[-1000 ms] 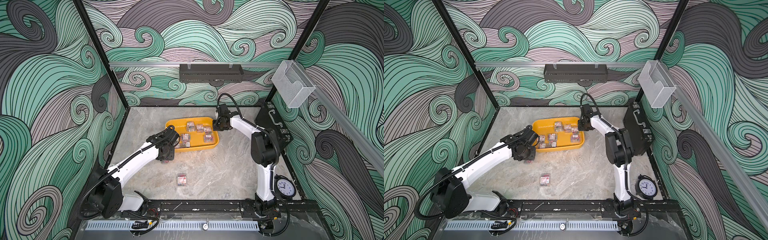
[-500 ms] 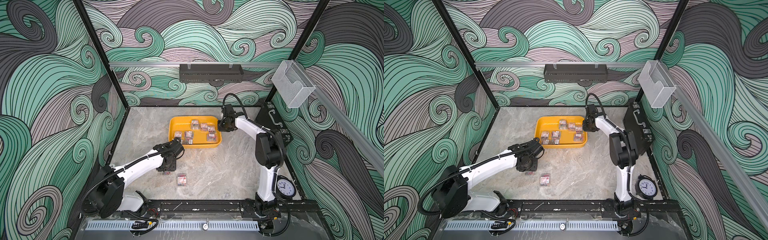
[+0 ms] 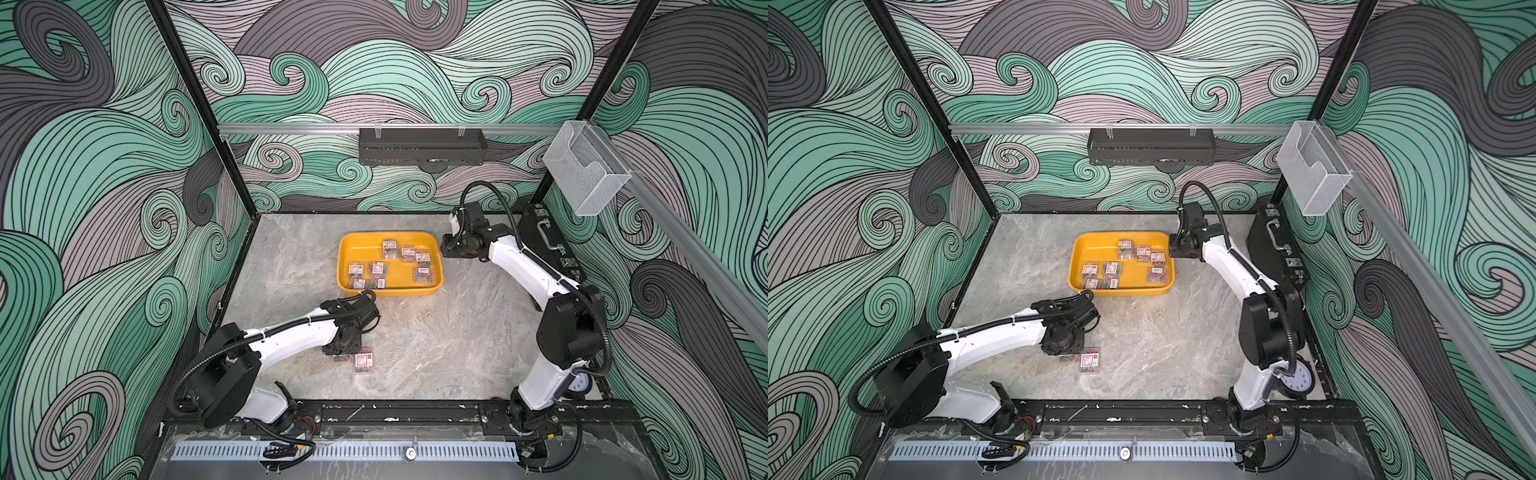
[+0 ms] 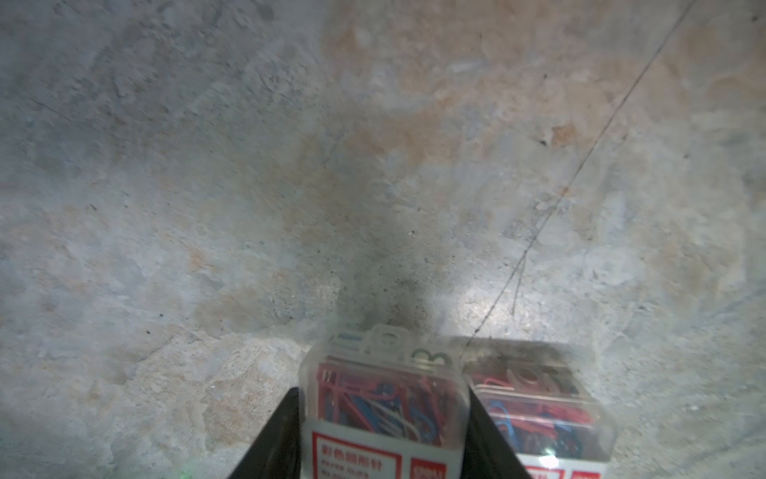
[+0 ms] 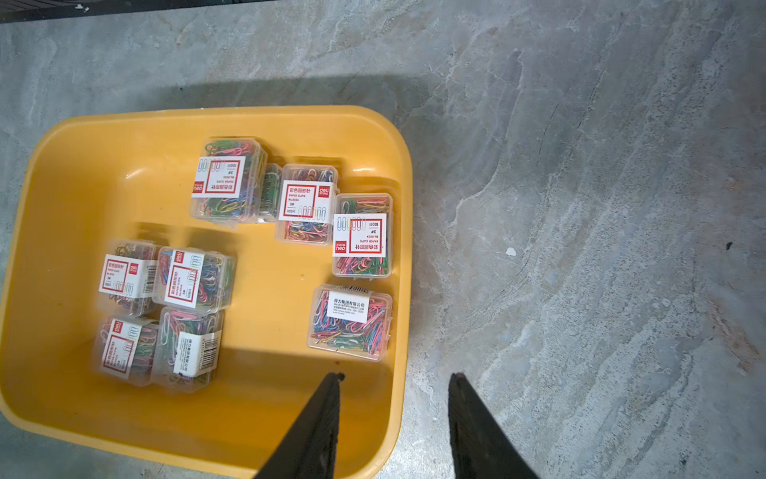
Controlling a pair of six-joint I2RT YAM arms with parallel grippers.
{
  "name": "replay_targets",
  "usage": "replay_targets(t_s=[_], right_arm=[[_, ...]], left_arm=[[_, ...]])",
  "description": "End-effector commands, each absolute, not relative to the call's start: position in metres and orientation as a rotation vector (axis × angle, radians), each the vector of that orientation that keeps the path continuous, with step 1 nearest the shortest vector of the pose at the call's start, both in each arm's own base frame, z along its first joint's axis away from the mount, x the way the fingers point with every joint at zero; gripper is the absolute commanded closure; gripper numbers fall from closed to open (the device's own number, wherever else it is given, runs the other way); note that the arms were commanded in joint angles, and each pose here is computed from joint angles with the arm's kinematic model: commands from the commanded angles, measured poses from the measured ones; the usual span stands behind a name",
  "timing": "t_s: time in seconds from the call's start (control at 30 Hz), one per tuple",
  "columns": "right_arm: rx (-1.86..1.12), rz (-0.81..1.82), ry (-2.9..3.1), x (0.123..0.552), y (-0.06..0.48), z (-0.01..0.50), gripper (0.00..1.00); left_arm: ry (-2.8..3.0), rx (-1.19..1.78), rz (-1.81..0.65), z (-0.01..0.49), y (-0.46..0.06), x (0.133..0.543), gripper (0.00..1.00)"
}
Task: Take the paper clips out of the storage box
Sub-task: Adjust the storage box at the center of the board.
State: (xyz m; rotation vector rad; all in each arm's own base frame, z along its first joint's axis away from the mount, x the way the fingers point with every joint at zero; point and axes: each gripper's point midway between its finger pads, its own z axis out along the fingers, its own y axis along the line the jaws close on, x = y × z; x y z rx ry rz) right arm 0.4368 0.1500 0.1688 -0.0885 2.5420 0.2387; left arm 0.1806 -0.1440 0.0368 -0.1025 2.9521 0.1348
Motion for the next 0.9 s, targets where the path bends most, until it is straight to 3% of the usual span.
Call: replay_targets(t_s=[0.0,0.37,0.63,0.87], right_arm=[[-0.110,0.199,2.545,0.428,0.146,0.172,0.56],[-0.112,0.186,2.534,0.423,0.145,0.177,0.54],[-0.126,0.187,2.538,0.421,0.149,0.175,0.54],[-0.146,0.194,2.540,0.414,0.154,0.178,0.54]], left_arm=[[2.949,-0.123,0.184,0.035,-0.148,0.178,0.53],[2.950,-0.074,0.181,0.031,-0.165,0.174,0.53],[2.938,-0.059,0.186,0.033,-0.165,0.174,0.40],[2.922,-0.051,0.155,0.038,-0.168,0.175,0.35]])
